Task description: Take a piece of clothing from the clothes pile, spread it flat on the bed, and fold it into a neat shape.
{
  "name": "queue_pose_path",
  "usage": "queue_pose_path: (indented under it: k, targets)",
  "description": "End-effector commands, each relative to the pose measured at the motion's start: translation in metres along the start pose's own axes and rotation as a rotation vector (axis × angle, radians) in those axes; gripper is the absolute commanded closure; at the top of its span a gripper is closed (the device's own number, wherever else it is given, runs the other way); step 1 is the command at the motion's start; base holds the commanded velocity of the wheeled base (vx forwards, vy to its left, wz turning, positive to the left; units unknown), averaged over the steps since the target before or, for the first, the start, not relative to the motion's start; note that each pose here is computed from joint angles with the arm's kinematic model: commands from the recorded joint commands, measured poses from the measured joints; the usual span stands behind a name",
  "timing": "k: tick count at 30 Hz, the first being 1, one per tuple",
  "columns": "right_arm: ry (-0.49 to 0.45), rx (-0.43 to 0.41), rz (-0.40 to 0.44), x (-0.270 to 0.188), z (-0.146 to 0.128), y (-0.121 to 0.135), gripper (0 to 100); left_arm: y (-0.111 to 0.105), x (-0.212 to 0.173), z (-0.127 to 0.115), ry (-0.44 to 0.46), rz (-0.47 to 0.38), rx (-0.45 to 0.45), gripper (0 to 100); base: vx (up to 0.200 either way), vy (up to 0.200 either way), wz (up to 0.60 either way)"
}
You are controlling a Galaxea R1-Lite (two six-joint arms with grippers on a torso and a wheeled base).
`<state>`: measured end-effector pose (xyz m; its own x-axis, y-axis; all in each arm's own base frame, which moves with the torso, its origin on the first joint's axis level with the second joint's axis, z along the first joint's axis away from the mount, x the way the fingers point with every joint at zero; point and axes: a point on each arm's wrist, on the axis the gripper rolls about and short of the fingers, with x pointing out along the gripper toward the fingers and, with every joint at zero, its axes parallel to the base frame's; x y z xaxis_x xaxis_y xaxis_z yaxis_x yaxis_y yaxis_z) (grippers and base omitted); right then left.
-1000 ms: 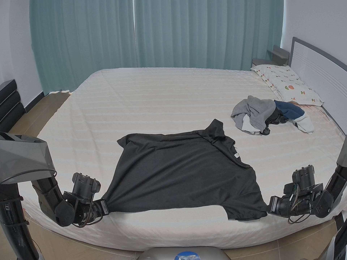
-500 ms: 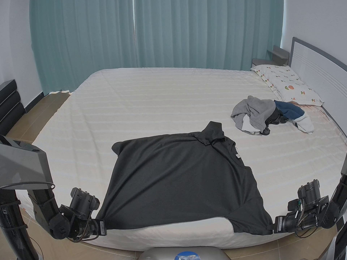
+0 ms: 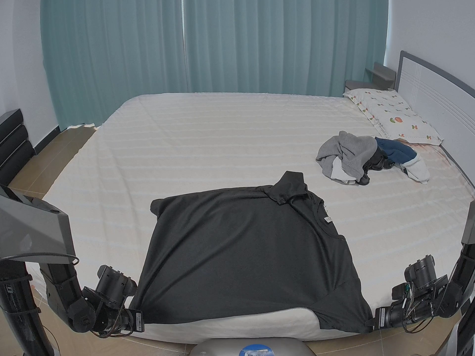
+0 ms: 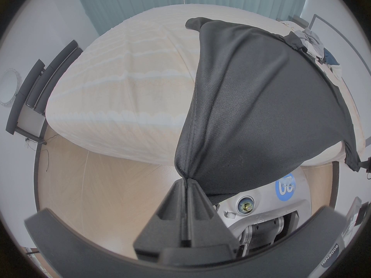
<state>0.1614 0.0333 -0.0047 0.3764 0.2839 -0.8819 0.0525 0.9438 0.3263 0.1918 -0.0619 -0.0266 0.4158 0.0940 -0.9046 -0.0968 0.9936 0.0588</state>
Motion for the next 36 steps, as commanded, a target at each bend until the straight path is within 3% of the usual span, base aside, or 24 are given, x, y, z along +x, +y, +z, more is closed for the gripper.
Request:
queue_pose_path:
  k: [1,4,5,7,8,21,27,36]
  targets:
    - [0.034,0.005,-0.011,0.006,-0.002,-0.002,100,0.0,0.001,-0.001,0.006,0.002,0.0,100,0.0,0.0,0.0]
    - [0.034,0.003,-0.008,0.008,-0.001,-0.002,100,-0.001,0.002,0.0,0.0,-0.001,-0.005,100,0.0,0.0,0.0]
    - [0.035,0.004,-0.009,0.009,-0.001,-0.002,100,-0.001,0.002,0.0,0.0,-0.002,-0.003,0,0.0,0.0,0.0]
    - [0.032,0.005,-0.008,0.011,-0.001,-0.002,100,-0.001,0.002,0.001,-0.002,-0.005,-0.007,0,0.0,0.0,0.0]
    - [0.023,0.002,0.0,0.012,0.0,-0.002,0,-0.001,0.002,0.001,-0.002,-0.005,-0.007,0,0.0,0.0,0.0]
    - [-0.164,0.033,0.06,0.011,0.026,-0.004,0,-0.004,0.001,0.012,-0.065,-0.034,-0.045,0,0.0,0.0,0.0]
    - [-0.233,0.052,0.088,0.024,0.056,-0.006,0,-0.012,0.005,0.033,-0.158,-0.108,-0.175,0,0.0,0.0,0.0]
    - [-0.233,0.118,0.14,0.05,0.08,-0.02,0,-0.015,0.012,0.063,-0.211,-0.19,-0.37,0,0.0,0.0,0.0]
